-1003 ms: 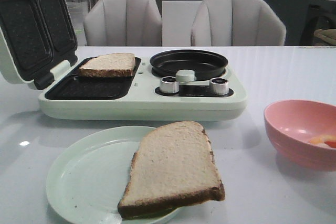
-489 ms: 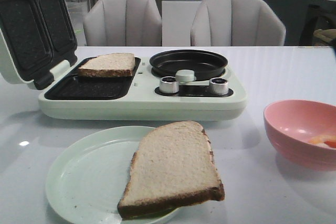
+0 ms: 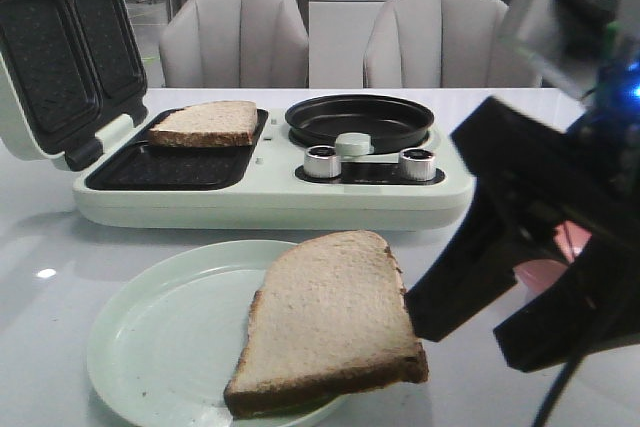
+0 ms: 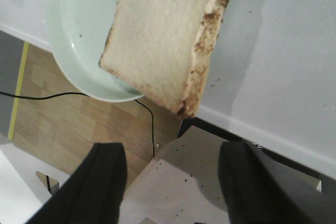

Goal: Make breakfast with bread and shrimp

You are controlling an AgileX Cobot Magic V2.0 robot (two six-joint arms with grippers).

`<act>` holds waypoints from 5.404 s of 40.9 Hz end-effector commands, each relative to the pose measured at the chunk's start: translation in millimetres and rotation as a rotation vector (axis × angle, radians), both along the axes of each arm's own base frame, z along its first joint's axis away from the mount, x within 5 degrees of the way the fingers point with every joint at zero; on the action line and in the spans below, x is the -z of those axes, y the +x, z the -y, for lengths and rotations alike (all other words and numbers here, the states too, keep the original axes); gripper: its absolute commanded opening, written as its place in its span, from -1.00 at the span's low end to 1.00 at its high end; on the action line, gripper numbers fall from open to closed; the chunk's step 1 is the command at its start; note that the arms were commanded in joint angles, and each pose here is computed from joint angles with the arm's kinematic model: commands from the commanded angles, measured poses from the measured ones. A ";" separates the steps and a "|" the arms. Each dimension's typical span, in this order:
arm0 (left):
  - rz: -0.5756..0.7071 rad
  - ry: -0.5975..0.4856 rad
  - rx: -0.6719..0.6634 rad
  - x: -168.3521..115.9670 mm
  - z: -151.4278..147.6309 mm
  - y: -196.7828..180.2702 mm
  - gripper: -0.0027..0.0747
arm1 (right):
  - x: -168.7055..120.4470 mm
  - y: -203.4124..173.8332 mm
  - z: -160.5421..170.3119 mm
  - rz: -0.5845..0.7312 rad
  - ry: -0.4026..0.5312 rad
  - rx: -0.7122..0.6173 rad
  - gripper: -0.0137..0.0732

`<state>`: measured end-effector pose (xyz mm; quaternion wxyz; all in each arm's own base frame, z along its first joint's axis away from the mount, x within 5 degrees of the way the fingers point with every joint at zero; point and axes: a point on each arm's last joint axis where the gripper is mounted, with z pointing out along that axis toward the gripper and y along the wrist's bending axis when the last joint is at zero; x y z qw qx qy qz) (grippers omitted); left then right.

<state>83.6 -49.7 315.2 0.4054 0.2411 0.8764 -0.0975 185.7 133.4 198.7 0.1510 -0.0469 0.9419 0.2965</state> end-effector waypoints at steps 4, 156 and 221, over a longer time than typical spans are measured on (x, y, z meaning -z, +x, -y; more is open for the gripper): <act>0.072 -0.048 0.010 -12.9 2.5 2.3 0.39 | -5.0 30.8 -16.1 0.019 0.023 0.023 0.44; 0.072 -0.048 0.010 -12.9 2.5 2.3 0.39 | -77.9 191.5 -115.4 0.343 0.278 0.074 -0.66; 0.072 -0.048 0.010 -12.9 2.5 2.3 0.39 | -168.1 -21.7 45.9 0.588 -0.311 -0.062 0.56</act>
